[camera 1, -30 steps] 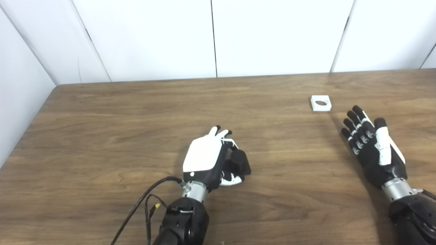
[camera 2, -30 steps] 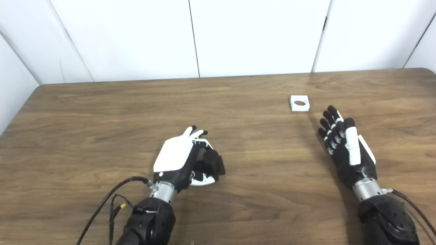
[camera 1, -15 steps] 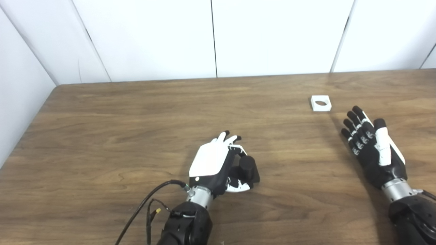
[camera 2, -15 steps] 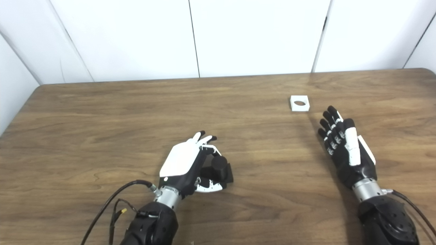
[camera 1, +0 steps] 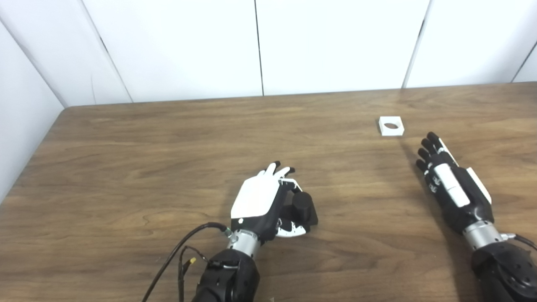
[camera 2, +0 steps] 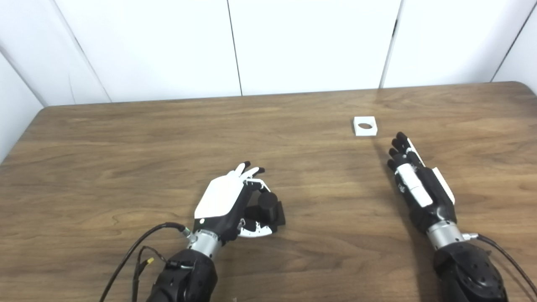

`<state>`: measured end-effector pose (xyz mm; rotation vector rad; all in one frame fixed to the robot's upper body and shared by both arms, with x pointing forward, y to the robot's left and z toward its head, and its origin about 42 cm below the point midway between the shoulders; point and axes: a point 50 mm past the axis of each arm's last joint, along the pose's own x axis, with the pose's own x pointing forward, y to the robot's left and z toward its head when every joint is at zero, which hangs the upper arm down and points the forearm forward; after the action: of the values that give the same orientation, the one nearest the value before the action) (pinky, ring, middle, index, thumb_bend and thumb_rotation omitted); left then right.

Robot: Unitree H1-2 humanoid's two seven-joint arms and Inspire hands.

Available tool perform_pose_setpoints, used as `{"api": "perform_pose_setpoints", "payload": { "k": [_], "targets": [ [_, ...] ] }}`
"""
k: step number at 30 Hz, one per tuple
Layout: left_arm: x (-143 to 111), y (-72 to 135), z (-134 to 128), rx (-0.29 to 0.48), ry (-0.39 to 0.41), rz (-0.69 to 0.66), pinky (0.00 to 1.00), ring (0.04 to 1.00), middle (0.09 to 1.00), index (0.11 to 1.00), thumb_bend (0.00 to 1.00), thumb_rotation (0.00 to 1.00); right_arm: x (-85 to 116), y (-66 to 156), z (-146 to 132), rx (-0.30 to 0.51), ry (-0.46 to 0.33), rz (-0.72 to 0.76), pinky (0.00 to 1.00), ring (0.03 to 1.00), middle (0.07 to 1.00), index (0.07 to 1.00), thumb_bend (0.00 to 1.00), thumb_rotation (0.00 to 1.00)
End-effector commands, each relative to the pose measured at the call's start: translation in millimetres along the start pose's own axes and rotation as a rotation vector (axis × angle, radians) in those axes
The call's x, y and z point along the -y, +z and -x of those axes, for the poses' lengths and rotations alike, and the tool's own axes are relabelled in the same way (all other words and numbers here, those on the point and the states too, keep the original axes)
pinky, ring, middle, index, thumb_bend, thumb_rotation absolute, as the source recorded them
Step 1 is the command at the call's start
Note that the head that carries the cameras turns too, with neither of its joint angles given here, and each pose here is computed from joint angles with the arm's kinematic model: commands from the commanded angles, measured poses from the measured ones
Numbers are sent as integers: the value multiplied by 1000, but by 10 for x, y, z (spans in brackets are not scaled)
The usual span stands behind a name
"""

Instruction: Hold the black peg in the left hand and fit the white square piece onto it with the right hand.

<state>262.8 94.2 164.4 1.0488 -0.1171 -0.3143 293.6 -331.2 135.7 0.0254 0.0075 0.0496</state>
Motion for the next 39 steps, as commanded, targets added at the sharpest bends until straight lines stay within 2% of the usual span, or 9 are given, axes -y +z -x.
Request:
{"api": "perform_pose_setpoints", "payload": {
  "k": [1, 5, 9, 14, 20, 32, 39],
  "targets": [
    [15, 33, 21, 19, -23, -13, 963, 1000, 917, 492, 523, 65, -3, 152, -122, 9, 2, 58, 943, 995, 995, 990, 630, 426],
    [7, 41, 23, 19, -24, -14, 964, 1000, 918, 492, 523, 65, -43, 271, -221, 24, -2, 146, 940, 978, 972, 961, 645, 398],
    [12, 37, 28, 15, -22, -12, 968, 1000, 919, 492, 523, 65, -47, 354, -318, 59, -8, 326, 972, 962, 946, 919, 665, 434],
    [25, 32, 34, 11, -26, -14, 970, 1000, 919, 492, 523, 65, -35, 441, -419, 76, -11, 429, 950, 940, 918, 852, 712, 421],
    [42, 18, 52, 12, -28, -16, 967, 1000, 919, 492, 523, 66, -50, 529, -530, 87, 0, 548, 965, 952, 925, 820, 748, 378],
    [62, -5, 75, 2, -24, -13, 952, 1000, 916, 492, 523, 67, 11, 691, -734, 96, 17, 781, 889, 939, 935, 833, 762, 359],
    [87, -19, 81, -6, -27, -9, 962, 1000, 915, 491, 524, 64, 16, 886, -805, 113, 34, 855, 931, 954, 943, 861, 752, 382]
  ]
}}
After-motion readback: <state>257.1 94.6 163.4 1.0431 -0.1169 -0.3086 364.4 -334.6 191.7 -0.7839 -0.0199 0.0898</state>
